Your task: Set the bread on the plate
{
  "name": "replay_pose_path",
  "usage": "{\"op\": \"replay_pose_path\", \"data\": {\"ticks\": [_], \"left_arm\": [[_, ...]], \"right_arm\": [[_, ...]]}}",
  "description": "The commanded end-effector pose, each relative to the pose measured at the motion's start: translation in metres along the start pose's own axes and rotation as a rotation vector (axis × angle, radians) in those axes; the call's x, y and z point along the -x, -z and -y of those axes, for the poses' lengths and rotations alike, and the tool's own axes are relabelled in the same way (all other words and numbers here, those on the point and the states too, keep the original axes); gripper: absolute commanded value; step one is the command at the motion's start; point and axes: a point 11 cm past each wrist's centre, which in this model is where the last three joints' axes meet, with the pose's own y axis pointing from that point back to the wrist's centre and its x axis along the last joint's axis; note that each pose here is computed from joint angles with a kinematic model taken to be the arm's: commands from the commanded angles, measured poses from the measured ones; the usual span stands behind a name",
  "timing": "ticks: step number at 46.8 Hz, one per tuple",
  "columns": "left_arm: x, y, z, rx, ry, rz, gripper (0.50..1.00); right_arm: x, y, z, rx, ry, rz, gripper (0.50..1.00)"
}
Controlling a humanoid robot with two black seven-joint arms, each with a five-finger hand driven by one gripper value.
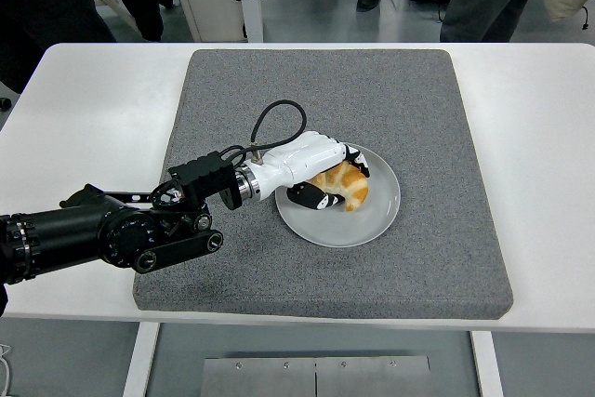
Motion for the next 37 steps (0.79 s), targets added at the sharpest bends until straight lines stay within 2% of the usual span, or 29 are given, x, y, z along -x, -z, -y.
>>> {"op": "replay_pose_path", "data": {"ticks": [1, 23, 27, 37], "left_arm": [[-0.0002, 0.0004, 0.0000, -0.002, -0.001, -0.002, 0.500], [0.0088, 0.0034, -0.0037, -0.022, 0.002, -0.041, 0.501], [0.0084, 0.0042, -0.0037, -0.029, -0.002, -0.056, 0.564], [0.0064, 0.0049, -0.0036, -0.032, -0.009, -0.062, 0.652]], "right_arm": [[0.0000, 0.0000, 0.0000, 0.000, 0.000, 0.000, 1.000], [0.0000, 0.0000, 0.0000, 0.000, 0.000, 0.000, 1.000], [0.0000, 0.0000, 0.0000, 0.000, 0.000, 0.000, 1.000], [0.0000, 0.0000, 0.0000, 0.000, 0.000, 0.000, 1.000]]}}
